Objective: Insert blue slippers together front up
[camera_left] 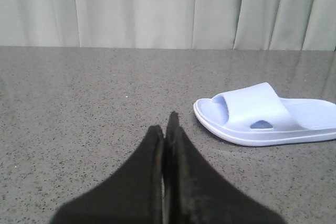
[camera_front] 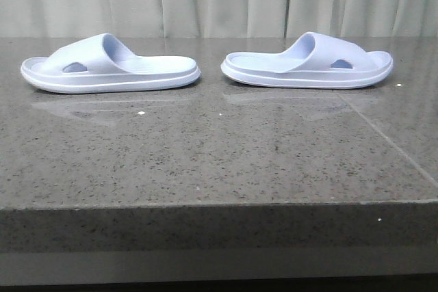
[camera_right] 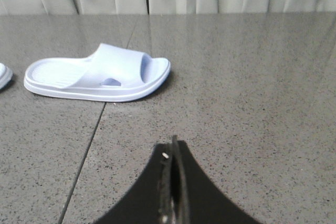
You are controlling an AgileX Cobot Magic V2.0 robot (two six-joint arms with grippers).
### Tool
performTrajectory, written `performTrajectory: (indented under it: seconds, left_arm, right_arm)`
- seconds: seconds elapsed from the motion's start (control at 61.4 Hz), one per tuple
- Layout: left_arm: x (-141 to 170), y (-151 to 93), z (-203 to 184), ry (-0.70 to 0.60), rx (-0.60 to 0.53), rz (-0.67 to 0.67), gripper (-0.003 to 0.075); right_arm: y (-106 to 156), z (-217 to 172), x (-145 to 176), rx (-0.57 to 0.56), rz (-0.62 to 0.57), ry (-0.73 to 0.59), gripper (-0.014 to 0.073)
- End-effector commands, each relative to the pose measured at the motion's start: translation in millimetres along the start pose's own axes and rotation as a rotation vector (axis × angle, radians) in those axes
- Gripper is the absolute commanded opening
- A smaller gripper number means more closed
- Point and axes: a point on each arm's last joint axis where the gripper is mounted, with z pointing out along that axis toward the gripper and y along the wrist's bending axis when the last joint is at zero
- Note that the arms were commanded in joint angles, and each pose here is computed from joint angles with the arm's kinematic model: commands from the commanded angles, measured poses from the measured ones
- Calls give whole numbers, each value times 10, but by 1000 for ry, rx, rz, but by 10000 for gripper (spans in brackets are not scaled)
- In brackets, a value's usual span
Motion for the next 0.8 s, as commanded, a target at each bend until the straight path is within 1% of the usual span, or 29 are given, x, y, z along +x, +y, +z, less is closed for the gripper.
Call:
performTrajectory:
  seconds: [0.0, 0.098, 0.146, 0.179, 0.195, 0.212, 0.228, 0.244, 0.293, 0.309, 0.342, 0.358, 0.374, 0.391, 0.407, 0.456, 0.488, 0.505, 0.537, 0.586, 0.781]
  left_arm:
    - [-184, 2, 48, -68, -3, -10, -20]
    - [-186, 2, 52, -70, -3, -15, -15]
    - [-188, 1, 52, -72, -1, -21, 8]
    - [-188, 1, 52, -72, -1, -21, 43]
    - [-188, 1, 52, -72, -1, -21, 62]
    - [-188, 1, 52, -72, -1, -21, 93]
    - [-188, 1, 52, -72, -1, -21, 116]
    - [-188, 1, 52, -72, -1, -21, 155]
    - [-188, 1, 52, -72, -1, -21, 251]
    - [-188, 1, 52, -72, -1, -21, 305]
    - [-188, 1, 52, -72, -1, -21, 384]
    - [-188, 1, 52, -72, -1, -21, 443]
    - [-188, 1, 52, -72, -1, -21, 500]
    - [-188, 1, 52, -72, -1, -21, 536]
    - [-188, 1, 52, -72, -1, -21, 584]
    - [-188, 1, 52, -72, -1, -21, 662]
    - [-188, 1, 52, -72, -1, -21, 704]
    - [-188, 1, 52, -72, -1, -21, 711]
    - [-188, 1, 52, -72, -1, -21, 697]
    - [-188, 1, 52, -72, -1, -21, 673]
    - [-188, 1, 52, -72, -1, -21, 635]
  right_arm:
    - [7, 40, -196, 7, -19, -65, -60]
    - [7, 56, -198, 7, -19, -62, -40]
    - [7, 54, -199, 7, -19, -64, 4]
    - [7, 54, -200, 7, -19, -65, 56]
    - [7, 54, -200, 7, -19, -65, 97]
    - [7, 54, -200, 7, -19, -65, 127]
    - [7, 54, -200, 7, -19, -65, 176]
    - [7, 54, -200, 7, -19, -65, 212]
    - [7, 54, -200, 7, -19, -65, 364]
    - [7, 54, -200, 7, -19, -65, 402]
    - [7, 54, -200, 7, -19, -65, 472]
    - [7, 54, -200, 7, -19, -65, 519]
    - [7, 54, -200, 7, -19, -65, 549]
    - [7, 54, -200, 7, -19, -65, 589]
    - [7, 54, -200, 7, -19, -65, 613]
    - [7, 54, -199, 7, -19, -64, 668]
    - [7, 54, -199, 7, -19, -64, 655]
    - [7, 54, -200, 7, -19, -65, 648]
    - [7, 54, -200, 7, -19, -65, 640]
    - [7, 54, -200, 7, -19, -65, 640]
    - [7, 54, -200, 7, -19, -65, 642]
